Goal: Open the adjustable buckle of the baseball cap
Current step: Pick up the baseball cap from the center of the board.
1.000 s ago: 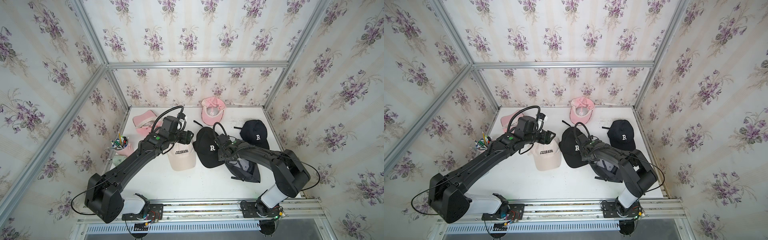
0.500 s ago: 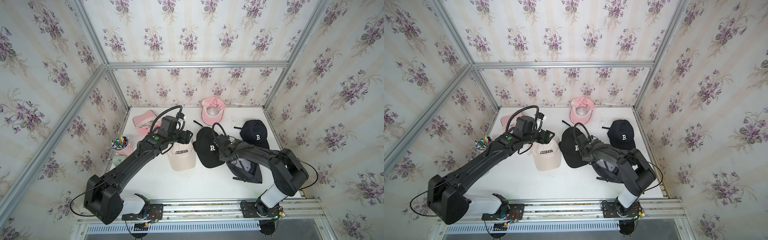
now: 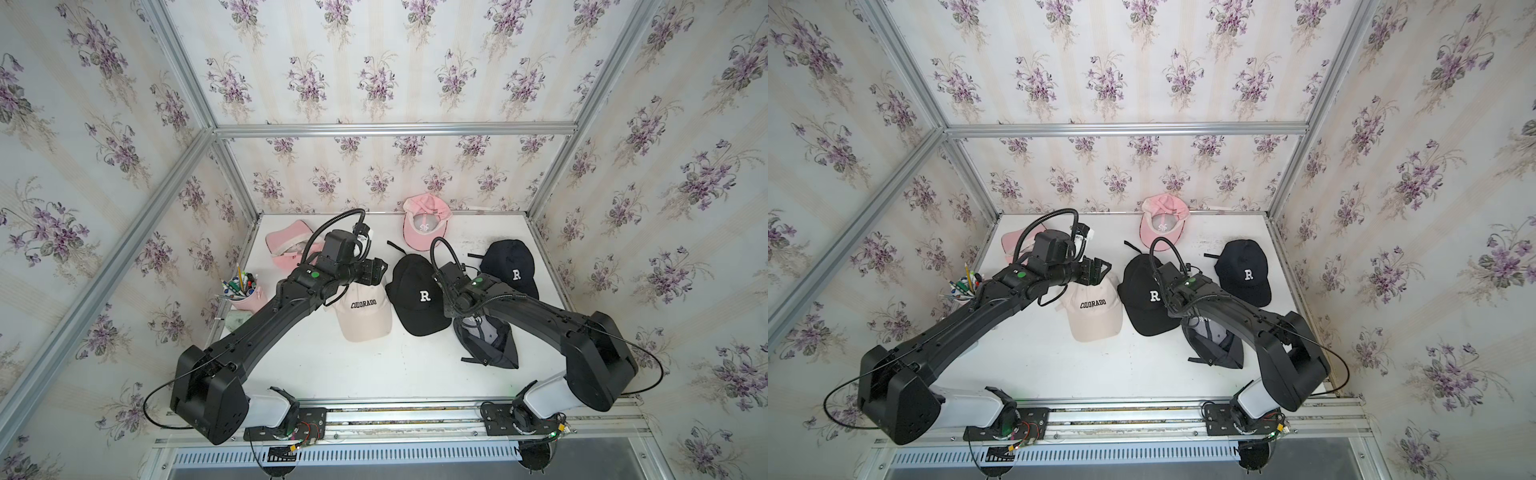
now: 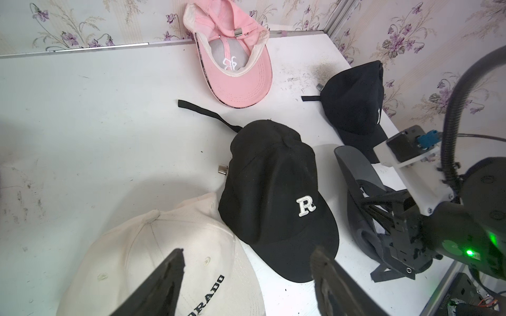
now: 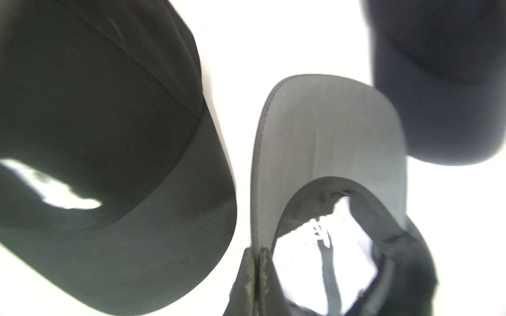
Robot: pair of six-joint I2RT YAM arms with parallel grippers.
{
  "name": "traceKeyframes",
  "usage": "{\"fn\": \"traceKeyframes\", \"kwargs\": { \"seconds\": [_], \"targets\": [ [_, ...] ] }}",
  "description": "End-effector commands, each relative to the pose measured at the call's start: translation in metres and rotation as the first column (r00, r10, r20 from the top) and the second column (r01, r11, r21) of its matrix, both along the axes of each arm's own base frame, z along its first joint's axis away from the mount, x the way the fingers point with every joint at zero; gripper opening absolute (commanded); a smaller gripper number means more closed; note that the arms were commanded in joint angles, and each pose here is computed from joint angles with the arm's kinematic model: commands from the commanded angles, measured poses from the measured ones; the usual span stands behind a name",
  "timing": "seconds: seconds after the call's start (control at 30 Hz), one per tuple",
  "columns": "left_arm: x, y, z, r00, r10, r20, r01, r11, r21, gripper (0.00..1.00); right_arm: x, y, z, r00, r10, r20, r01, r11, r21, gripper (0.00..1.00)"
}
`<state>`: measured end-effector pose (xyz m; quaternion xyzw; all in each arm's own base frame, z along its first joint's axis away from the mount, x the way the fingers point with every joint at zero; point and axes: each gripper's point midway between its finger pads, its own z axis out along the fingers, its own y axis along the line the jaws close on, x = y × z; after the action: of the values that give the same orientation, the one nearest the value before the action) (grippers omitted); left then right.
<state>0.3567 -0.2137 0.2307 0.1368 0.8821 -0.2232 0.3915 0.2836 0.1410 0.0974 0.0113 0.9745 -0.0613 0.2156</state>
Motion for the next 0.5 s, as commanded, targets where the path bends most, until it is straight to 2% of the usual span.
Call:
{"fn": "traceKeyframes", "kwargs": {
  "seconds": [0.0, 0.13, 0.27, 0.47],
  "targets": [
    [0.005, -0.006, 0.015, 0.999, -0.009, 0.035, 0.01, 0.999, -0.038, 0.74, -0.002, -0.012, 0.031, 0.998, -0.038, 0.048, 0.039, 0.999, -0.017, 0.0],
    [0.005, -0.01, 0.027, 0.998, -0.028, 0.059, 0.031, 0.998, -0.058, 0.74, 0.011, -0.011, 0.088, 0.982, -0.051, 0.184, 0.042, 0.998, 0.048, 0.0],
    [0.004, -0.017, 0.041, 0.995, -0.055, 0.079, 0.062, 0.994, -0.088, 0.75, 0.023, -0.011, 0.133, 0.96, -0.067, 0.271, 0.036, 0.993, 0.115, 0.0],
    [0.0, -0.03, 0.052, 0.989, -0.121, 0.087, 0.132, 0.982, -0.135, 0.75, 0.037, -0.015, 0.187, 0.921, -0.076, 0.382, 0.028, 0.991, 0.13, 0.0]
  ]
}}
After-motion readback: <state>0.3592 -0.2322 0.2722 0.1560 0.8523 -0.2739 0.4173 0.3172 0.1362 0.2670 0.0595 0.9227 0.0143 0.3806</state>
